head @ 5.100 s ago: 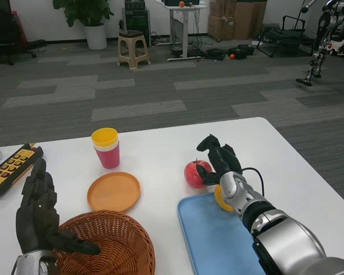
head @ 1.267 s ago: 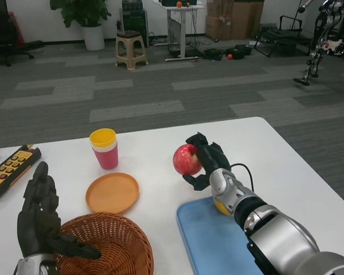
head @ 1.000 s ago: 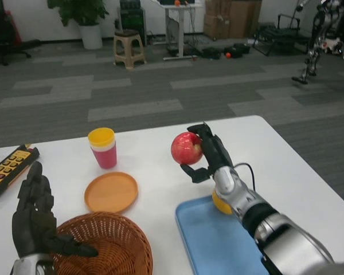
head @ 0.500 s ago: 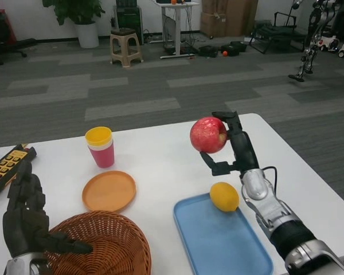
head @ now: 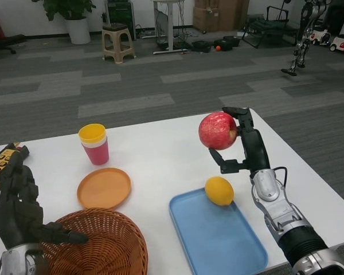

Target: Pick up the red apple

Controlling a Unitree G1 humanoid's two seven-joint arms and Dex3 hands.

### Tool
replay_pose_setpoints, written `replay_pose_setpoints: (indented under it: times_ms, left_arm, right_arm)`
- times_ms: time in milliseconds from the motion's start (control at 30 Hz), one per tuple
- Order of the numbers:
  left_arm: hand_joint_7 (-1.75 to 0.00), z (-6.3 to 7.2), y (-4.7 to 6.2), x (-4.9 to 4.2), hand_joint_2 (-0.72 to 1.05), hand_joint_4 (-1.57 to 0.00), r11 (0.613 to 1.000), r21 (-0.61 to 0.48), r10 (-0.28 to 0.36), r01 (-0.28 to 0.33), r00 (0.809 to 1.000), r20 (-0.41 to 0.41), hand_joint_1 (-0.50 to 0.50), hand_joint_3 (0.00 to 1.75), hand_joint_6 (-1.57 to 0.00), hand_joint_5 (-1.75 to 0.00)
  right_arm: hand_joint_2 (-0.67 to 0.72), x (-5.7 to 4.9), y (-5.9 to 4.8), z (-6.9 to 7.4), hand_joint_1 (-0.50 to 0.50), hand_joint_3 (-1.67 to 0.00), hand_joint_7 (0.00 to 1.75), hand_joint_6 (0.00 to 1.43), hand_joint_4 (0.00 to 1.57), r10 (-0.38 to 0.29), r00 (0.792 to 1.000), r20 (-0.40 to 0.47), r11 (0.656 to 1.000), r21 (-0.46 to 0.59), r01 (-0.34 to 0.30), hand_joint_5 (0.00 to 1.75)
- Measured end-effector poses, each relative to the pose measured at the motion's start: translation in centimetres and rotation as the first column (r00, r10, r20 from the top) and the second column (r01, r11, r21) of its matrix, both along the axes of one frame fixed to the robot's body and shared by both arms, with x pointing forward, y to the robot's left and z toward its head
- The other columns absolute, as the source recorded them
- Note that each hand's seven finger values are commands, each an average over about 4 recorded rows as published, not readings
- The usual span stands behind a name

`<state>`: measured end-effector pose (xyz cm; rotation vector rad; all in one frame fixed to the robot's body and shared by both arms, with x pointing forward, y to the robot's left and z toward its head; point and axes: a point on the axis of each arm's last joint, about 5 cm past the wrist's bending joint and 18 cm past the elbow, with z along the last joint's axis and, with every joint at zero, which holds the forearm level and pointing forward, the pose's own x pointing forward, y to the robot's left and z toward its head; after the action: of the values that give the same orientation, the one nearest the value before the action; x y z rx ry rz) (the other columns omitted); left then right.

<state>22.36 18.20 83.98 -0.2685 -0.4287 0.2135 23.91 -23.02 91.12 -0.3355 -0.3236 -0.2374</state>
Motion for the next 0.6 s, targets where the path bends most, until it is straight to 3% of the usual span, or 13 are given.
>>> replay_pose_setpoints:
  times_ms: [600]
  left_arm:
    - [0.0,0.31,-0.01,0.18,-0.64,0.0,1.0,-0.004,0.001,0.0,1.0,0.022,-0.5,0.09,-0.33,0.0]
  right_arm:
    - [-0.54,-0.03,0.25,0.03,-0.46,-1.43,1.26,0.31,1.31,0.041,0.999,0.013,0.999,0.029,-0.041,1.65]
